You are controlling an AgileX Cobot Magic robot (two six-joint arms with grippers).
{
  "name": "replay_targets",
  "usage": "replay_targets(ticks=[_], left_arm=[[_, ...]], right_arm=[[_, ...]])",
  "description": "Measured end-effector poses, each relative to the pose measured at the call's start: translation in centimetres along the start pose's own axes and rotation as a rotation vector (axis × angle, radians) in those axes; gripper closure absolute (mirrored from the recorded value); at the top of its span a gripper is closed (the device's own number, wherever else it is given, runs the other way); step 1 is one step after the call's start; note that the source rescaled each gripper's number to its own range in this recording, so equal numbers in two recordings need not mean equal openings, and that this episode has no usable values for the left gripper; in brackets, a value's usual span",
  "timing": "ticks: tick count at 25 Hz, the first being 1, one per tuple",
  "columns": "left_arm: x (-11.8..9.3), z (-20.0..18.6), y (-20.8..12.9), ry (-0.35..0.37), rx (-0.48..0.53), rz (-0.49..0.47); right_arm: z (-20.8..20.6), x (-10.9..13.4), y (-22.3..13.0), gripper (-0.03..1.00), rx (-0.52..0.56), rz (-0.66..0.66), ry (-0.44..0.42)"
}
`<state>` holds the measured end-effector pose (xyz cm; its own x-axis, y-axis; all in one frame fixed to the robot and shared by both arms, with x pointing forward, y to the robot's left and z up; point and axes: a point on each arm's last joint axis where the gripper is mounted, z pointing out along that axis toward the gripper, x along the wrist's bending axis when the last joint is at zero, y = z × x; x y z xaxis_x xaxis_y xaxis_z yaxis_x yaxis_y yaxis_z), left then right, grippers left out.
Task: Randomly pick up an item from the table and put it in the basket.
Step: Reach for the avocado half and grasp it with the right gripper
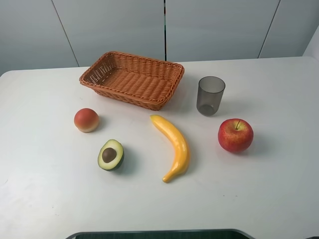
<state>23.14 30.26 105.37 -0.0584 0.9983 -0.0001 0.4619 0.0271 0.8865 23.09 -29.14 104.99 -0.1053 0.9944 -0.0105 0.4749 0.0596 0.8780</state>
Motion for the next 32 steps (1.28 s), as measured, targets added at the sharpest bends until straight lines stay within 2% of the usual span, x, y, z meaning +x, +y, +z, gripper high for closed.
replay_targets(ticks=[32], left_arm=[[0.00,0.00,0.00,0.000,0.000,0.001]], right_arm=[[0.00,0.00,0.00,-0.03,0.000,0.000,0.000]])
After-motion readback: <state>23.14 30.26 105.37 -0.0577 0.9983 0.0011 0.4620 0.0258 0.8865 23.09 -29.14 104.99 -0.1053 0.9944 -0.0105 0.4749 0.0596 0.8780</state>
